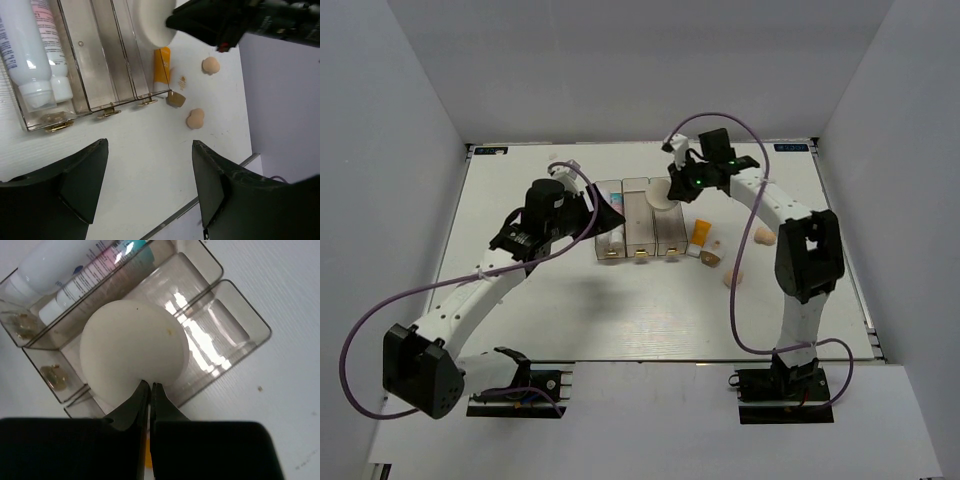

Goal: Organize the makeup

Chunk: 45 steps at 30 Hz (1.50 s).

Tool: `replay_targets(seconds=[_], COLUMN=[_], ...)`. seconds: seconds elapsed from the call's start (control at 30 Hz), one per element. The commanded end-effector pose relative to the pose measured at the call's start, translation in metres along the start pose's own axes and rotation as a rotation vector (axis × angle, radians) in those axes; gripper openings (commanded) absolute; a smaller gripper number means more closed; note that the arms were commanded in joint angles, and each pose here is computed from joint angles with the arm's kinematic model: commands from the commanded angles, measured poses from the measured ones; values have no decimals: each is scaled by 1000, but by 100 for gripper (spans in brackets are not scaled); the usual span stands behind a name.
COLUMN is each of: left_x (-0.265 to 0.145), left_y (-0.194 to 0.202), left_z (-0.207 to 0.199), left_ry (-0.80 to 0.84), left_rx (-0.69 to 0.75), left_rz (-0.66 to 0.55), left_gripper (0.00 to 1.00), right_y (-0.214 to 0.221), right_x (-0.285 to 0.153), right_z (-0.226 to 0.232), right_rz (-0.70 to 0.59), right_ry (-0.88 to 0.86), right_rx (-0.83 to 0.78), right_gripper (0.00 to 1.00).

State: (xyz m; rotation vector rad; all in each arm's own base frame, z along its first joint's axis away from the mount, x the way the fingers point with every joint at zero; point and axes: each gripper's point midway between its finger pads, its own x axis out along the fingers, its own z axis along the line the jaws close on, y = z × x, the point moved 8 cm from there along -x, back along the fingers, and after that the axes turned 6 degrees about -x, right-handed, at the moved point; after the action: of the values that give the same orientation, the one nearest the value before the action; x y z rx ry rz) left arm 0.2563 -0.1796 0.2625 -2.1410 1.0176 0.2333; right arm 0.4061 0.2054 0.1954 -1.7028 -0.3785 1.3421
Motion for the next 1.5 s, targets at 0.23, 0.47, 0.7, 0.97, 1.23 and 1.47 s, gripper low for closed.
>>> replay_targets(seconds=[0.23, 0.47, 0.7, 0.97, 1.23, 1.47], left_x=[-33, -29, -28, -28, -28, -27], left_y=[8, 8, 8, 8, 8, 5], left_z=[5, 6, 7, 7, 3, -5], left_ry=[-56, -60, -63, -67, -39, 30], left_rx=[-26, -25, -26, -26, -23, -5], left_rz=[-66, -56, -55, -55, -49, -47], left_gripper=[78, 78, 79, 79, 79, 79], right_y=[-30, -25, -21, -24, -37, -62], right_x=[55, 77, 86, 88, 71, 28], right_z=[14, 24, 36, 48, 50, 48], right_rz=[46, 113, 137, 141, 110, 31], right_ry=[149, 262, 239, 222, 226, 261], right_rx=[20, -7, -22, -33, -37, -25], right_gripper=[0, 0, 11, 47, 59, 65])
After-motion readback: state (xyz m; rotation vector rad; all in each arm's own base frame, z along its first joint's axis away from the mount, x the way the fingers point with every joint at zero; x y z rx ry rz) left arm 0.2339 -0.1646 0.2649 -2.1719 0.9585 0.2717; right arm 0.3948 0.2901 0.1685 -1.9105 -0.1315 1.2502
